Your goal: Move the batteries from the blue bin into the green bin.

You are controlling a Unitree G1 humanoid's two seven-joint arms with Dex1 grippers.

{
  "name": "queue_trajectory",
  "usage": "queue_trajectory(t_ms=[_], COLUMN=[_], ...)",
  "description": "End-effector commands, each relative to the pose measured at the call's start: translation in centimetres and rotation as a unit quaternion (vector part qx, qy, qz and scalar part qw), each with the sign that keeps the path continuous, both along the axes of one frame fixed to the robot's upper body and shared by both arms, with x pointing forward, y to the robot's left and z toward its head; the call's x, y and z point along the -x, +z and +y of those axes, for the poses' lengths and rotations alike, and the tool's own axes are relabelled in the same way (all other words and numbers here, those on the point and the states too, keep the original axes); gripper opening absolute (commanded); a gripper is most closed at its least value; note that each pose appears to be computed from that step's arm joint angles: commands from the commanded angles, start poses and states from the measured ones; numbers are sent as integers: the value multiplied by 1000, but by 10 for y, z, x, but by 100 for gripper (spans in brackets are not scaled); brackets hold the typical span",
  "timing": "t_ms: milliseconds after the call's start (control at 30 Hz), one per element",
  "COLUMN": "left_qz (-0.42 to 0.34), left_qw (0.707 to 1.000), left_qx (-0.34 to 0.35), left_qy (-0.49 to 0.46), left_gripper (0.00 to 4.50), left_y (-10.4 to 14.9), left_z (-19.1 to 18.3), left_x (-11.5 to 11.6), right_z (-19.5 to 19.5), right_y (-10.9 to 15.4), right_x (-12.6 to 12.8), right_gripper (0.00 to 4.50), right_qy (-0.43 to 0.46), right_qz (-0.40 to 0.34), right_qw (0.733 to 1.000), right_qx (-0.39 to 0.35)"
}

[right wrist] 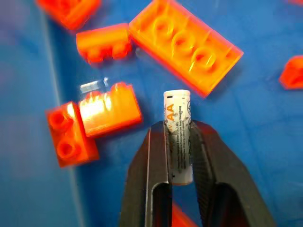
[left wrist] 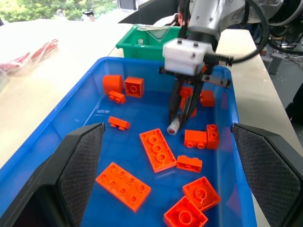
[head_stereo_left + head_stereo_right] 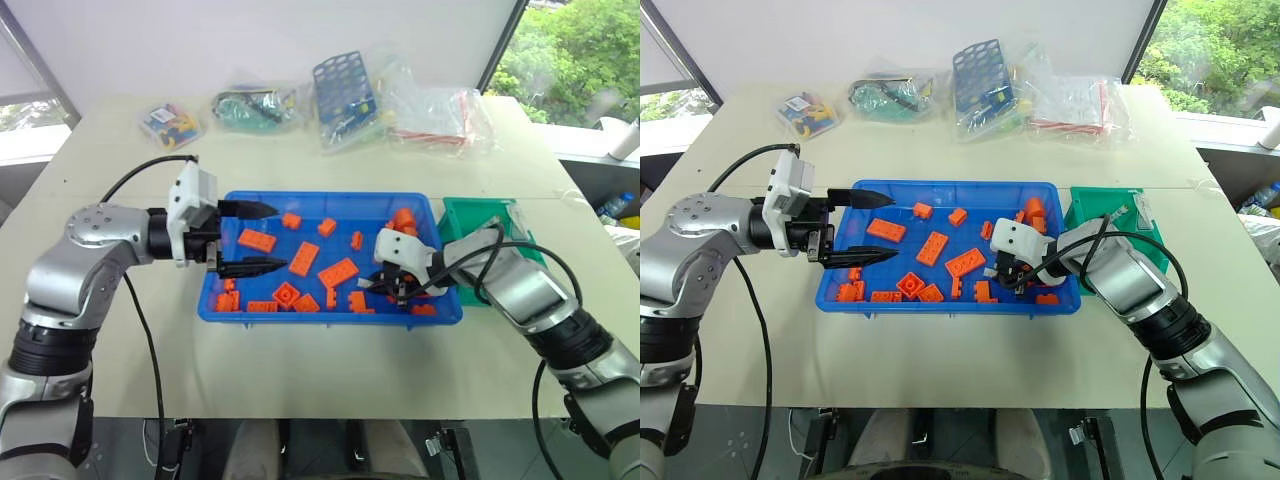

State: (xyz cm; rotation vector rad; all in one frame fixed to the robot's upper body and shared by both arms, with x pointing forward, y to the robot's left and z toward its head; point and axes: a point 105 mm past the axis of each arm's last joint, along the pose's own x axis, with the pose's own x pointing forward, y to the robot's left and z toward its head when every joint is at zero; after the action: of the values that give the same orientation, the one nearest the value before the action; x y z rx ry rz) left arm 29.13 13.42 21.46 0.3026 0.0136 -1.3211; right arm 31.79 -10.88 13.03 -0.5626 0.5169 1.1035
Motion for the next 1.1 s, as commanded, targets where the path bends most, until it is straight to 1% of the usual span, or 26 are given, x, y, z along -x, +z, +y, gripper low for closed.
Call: queue_trajectory(t_ms=[33,67,133,200,233,367,467,533,567,600,633,667,700,800,900,1000,1100], left_qz=[-25,-25,-22,-22,-23,-17,-19,-22,-23,-24,-25,-26,-26,-27,-17,-3,20], left_qw=[1000,1000,1000,1000,1000,999,999,999,999,999,998,998,998,997,993,986,982], left_qx=[1,1,1,-8,-12,-22,-24,-22,-22,-21,-21,-22,-22,-19,-1,11,6], left_qy=[-5,-5,1,9,11,27,31,36,39,42,44,45,47,66,113,168,189], left_gripper=[450,450,450,450,450,450,450,450,450,450,450,450,450,450,450,450,450], left_y=[10,10,8,4,3,-5,-5,-2,0,1,3,4,5,12,23,28,28], left_z=[-1,0,1,5,7,17,21,24,25,26,27,29,30,42,69,104,129], left_x=[1,1,-1,-3,-3,-8,-10,-14,-16,-17,-19,-19,-20,-23,-27,-29,-20], right_z=[0,-5,-35,-68,-76,-138,-154,-163,-167,-169,-171,-173,-173,-177,-203,-235,-257], right_y=[70,81,101,111,113,111,102,91,88,86,85,86,90,105,119,120,114], right_x=[-16,-20,-29,-31,-31,-21,-13,-10,-10,-12,-13,-14,-15,-8,9,27,43], right_gripper=[26,26,26,26,26,26,26,112,143,188,236,270,321,321,321,321,321], right_qy=[-54,-75,-133,-183,-194,-288,-308,-324,-330,-334,-337,-338,-334,-289,-261,-250,-248], right_qz=[-48,-55,-79,-93,-96,-94,-87,-87,-92,-98,-103,-111,-120,-156,-173,-173,-140], right_qw=[991,987,978,970,968,947,943,939,937,936,934,933,933,942,944,948,953], right_qx=[-112,-129,-140,-133,-129,-109,-92,-74,-64,-58,-57,-57,-60,-73,-99,-97,-106])
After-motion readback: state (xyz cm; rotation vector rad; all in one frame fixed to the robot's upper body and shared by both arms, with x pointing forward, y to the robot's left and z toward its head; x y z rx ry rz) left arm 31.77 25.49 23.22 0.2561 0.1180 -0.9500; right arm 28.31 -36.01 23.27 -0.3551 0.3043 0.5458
